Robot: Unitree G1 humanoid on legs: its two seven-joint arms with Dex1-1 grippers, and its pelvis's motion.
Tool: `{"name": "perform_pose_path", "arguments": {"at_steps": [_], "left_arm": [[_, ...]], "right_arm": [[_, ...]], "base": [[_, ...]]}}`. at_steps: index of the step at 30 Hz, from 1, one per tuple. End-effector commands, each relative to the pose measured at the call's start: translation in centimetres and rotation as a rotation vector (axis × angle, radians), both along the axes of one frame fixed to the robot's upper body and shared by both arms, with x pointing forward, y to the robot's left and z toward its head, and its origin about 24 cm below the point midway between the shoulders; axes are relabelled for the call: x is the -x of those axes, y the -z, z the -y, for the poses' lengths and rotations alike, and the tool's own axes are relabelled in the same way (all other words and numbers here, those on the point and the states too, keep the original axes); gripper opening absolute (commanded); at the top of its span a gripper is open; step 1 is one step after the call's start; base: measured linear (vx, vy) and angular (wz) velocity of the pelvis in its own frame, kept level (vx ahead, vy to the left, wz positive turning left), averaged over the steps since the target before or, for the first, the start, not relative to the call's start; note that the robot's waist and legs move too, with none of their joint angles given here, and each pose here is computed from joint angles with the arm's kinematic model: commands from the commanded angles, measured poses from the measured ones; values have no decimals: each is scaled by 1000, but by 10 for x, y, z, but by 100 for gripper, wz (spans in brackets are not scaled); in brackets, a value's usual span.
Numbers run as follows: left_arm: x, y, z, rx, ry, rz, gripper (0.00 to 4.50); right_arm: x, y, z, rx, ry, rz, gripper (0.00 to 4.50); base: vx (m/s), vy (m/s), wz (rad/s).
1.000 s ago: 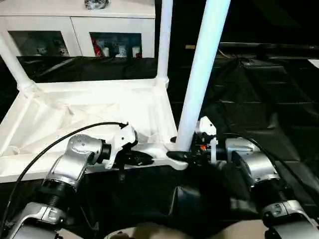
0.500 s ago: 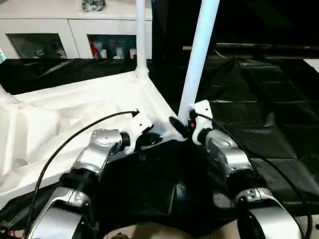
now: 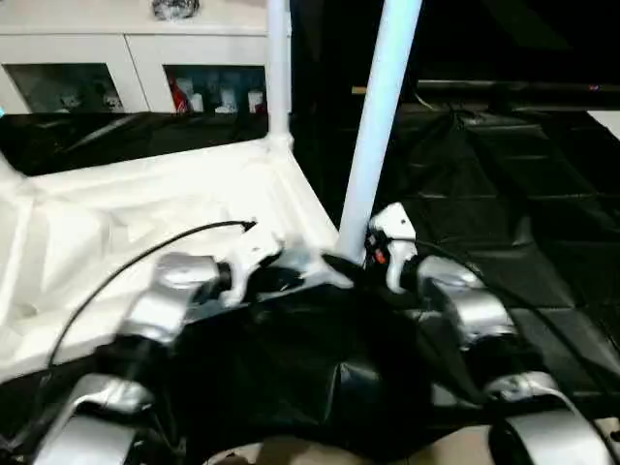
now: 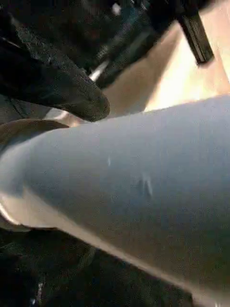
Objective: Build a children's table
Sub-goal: Rotate leg to tighten
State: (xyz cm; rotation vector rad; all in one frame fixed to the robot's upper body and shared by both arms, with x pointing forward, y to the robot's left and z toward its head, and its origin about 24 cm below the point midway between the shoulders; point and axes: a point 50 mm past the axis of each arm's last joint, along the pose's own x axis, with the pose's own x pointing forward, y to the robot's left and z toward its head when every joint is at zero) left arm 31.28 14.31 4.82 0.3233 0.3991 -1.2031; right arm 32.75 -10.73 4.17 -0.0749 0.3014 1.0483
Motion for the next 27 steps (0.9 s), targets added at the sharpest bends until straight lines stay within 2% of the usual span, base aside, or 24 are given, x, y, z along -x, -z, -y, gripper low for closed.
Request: {"name": "perform_pose_path", "arguments": {"at_steps": [1,8,10,14,15,19,22,25,26,27], "left_arm": [[4,-7,22,46,107,32,0],[14,-8,13,55,184,-29,0],[18,-8,12,57,211,-54,0],[19,-8,11,56,221,-60,0],[20,-8,11,57,222,-61,0],[19,-8,13,60,211,-52,0],[15,-9,16,70,173,-36,0],[2,-10,21,75,54,13,0],[2,-10,21,75,54,13,0],[-7,-12,26,81,-23,45,0]], "right_arm": [[22,9,-33,-32,-264,-79,352],[32,6,-21,-31,-394,-117,352],[34,6,-20,-34,-413,-134,322],[36,6,-19,-42,-423,-153,305],[37,5,-19,-45,-427,-157,282],[37,6,-21,-54,-415,-162,269],[36,8,-24,-61,-373,-163,267],[25,14,-32,-48,-185,-134,266],[25,14,-32,-48,-185,-134,266],[15,19,-38,-38,-19,-125,266]], "base": [[0,0,0],[0,0,0],[0,0,0],[0,0,0],[0,0,0],[0,0,0],[0,0,0],[0,0,0],[0,0,0],[0,0,0]]}}
